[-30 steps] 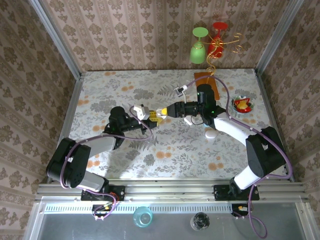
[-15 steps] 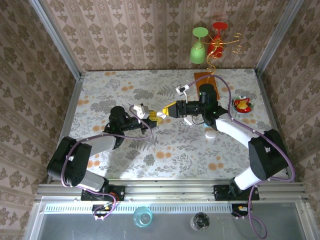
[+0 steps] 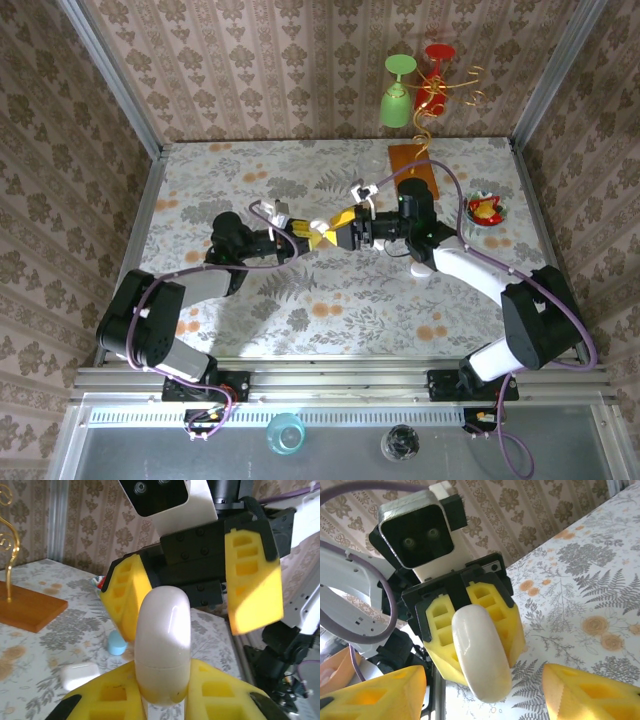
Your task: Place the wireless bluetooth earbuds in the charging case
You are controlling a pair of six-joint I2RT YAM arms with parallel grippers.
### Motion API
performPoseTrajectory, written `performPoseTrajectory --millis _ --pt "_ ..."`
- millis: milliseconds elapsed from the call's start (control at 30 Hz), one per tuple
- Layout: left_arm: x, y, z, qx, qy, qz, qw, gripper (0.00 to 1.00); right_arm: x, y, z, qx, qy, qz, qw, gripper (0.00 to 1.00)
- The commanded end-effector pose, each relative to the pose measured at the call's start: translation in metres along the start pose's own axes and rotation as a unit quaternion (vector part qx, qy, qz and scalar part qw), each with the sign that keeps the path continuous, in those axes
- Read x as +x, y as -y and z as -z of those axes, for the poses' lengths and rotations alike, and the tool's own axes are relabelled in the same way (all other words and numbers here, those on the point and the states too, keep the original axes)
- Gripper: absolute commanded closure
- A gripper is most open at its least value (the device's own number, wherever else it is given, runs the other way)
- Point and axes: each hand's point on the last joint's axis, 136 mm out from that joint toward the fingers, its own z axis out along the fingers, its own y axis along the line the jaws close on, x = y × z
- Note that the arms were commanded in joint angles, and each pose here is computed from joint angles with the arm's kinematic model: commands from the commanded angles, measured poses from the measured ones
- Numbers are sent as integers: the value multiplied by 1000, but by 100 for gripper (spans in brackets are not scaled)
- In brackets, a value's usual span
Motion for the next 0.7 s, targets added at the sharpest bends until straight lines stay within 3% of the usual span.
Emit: performPoseTrajectory --millis 0,267,400,533,667 --pt "-7 9 -6 34 2 14 999 100 -6 -8 -4 -5 -2 34 999 43" --pt "-6 7 -8 43 6 9 999 100 -6 -8 -2 10 -1 35 999 72" --pt "-5 4 -7 36 8 1 999 100 -7 -6 -2 15 -1 29 999 78" --pt "-5 1 -2 20 17 -23 999 79 -10 -2 -2 27 4 25 999 79" --pt "-5 -7 7 -19 27 -69 997 47 -11 24 4 80 18 -8 997 81"
